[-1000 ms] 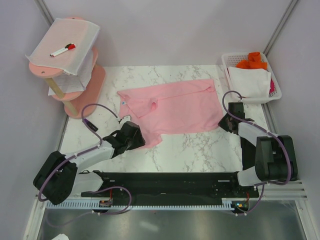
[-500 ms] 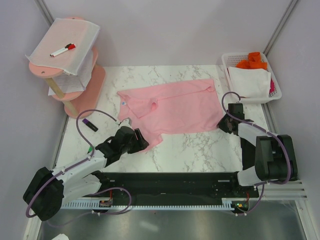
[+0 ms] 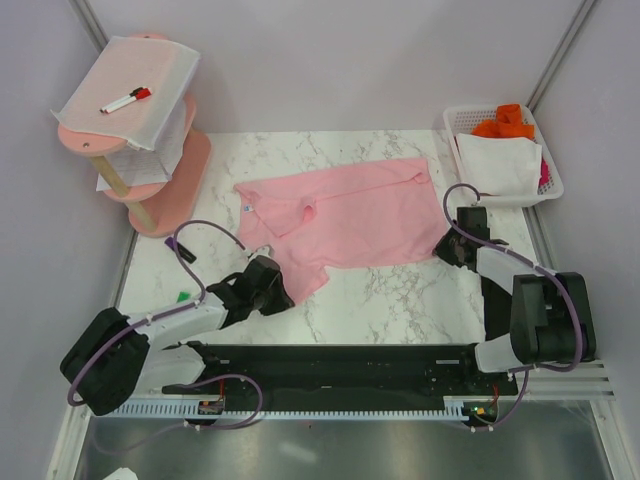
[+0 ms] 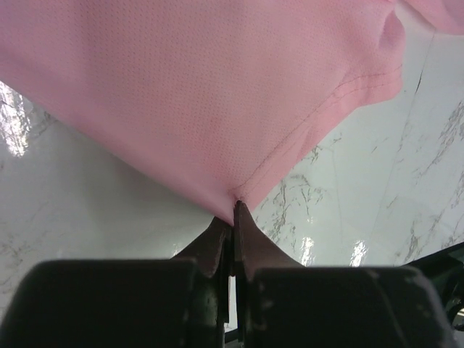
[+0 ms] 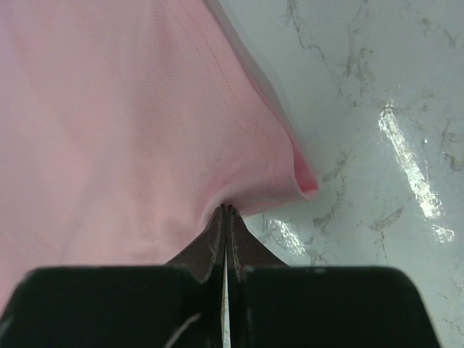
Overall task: Fold and stack the t-shirts
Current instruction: Grap the side of the flattened tshirt closest away from the robot with both arms
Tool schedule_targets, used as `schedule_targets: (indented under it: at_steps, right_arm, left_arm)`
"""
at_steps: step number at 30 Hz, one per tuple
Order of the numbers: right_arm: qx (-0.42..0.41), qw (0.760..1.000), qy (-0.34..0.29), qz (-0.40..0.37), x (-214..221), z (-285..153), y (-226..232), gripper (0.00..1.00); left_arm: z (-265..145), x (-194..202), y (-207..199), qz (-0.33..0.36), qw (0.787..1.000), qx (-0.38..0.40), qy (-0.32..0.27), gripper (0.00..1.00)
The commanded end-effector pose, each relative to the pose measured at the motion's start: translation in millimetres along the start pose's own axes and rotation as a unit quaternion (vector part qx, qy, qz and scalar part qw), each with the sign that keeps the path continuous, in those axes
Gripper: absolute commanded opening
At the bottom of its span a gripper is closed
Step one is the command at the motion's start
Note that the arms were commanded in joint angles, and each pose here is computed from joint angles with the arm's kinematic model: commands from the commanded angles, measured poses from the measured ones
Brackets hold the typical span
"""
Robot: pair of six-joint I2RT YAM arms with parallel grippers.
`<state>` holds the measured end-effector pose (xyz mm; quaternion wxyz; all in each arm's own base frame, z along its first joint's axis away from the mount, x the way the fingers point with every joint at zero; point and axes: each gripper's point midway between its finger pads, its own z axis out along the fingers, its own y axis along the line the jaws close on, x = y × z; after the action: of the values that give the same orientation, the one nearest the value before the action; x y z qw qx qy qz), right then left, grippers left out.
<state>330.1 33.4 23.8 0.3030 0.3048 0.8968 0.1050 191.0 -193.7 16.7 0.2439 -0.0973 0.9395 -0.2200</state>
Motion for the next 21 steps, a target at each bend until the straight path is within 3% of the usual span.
schedule_targets:
  at_steps: [1,8,14,19,21]
  right_arm:
    - [-0.035,0.999,-0.039,-0.011,-19.1,-19.4,15.4,0.00]
    - [-0.063,0.994,-0.093,-0.014,-47.2,-38.7,32.5,0.00]
    - [-0.017,0.996,-0.080,-0.019,-51.1,-28.4,22.4,0.01]
    - [0.074,0.995,-0.064,-0.026,-44.1,-20.0,-20.3,0.17]
    - [0.096,0.994,-0.056,-0.022,-41.0,-18.7,-35.9,0.31]
  left_arm:
    - [-15.2,-14.5,-7.6,-0.007,1.000,-0.001,-0.026,0.02]
    - [-50.9,-73.3,-21.1,0.012,0.991,-0.025,-0.130,0.02]
    - [-55.4,-97.7,-38.2,0.034,0.988,-0.037,-0.147,0.02]
    - [-47.1,-92.0,-37.5,0.036,0.990,-0.044,-0.130,0.02]
    - [-46.9,-90.5,-34.9,0.035,0.990,-0.045,-0.129,0.02]
